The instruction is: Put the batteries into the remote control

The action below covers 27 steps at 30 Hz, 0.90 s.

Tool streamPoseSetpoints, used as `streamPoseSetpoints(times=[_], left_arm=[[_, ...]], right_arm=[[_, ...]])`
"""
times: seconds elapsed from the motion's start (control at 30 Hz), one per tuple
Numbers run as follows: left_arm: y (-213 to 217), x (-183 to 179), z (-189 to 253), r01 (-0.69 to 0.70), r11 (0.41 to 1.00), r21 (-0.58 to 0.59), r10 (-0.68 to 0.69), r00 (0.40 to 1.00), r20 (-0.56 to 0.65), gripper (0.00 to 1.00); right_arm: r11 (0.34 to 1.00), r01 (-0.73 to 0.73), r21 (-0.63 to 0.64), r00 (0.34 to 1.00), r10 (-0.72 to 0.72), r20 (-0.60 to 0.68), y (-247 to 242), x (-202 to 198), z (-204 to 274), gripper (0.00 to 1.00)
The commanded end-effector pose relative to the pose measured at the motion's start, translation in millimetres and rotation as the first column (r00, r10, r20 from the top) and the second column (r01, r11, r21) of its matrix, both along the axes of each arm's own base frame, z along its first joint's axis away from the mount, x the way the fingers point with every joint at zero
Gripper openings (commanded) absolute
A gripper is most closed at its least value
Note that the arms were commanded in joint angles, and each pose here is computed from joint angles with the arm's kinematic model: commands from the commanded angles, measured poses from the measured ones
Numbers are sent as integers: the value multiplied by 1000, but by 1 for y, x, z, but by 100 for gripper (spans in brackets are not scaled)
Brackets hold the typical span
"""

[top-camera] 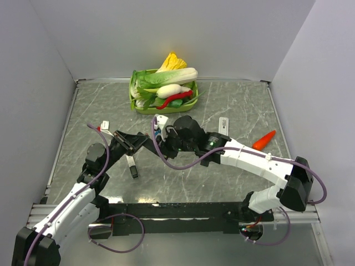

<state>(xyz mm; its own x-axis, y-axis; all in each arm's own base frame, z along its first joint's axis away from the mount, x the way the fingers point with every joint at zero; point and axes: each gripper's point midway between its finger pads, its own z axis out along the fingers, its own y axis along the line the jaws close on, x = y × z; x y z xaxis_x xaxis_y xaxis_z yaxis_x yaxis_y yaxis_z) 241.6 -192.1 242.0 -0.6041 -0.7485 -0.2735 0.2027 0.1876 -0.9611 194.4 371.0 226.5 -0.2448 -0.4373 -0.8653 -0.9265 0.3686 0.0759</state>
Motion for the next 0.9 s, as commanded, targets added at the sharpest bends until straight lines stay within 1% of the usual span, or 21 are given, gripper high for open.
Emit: streamPoseSetpoints(times=[0.0,0.03,0.27,0.37,0.4,0.43,0.5,0.63,0.73,0.87], left_arm=[[5,-9,71,14,981,-193,13,990,143,1],[6,-10,75,15,979,-203,16,989,147,1],[8,-17,95,39,964,-262,9,984,180,1],[8,-19,100,53,959,-277,1,982,188,1],[8,-20,102,55,958,-283,0,982,189,1],[8,-20,104,57,956,-288,-2,982,190,1],[9,-21,105,57,955,-291,0,982,191,1],[11,-21,109,49,953,-299,9,982,190,1],[11,-20,109,41,953,-299,15,983,182,1],[13,-18,107,28,953,-302,26,985,173,1]], right_arm=[[997,32,-73,999,-31,14,-15,3,-31,2],[995,37,-89,999,-36,12,-19,1,-41,0],[992,87,-93,994,-81,67,-31,9,-68,0],[993,96,-67,991,-90,97,-32,12,-76,4],[994,103,-36,988,-98,120,-30,15,-71,6],[994,99,-53,989,-92,116,-35,11,-83,8],[995,95,-20,985,-91,149,-34,13,-87,9],[998,55,20,975,-58,213,-32,6,-95,13],[999,20,26,963,-26,269,-32,0,-99,15],[1000,-11,-4,948,12,319,-27,-8,-102,19]])
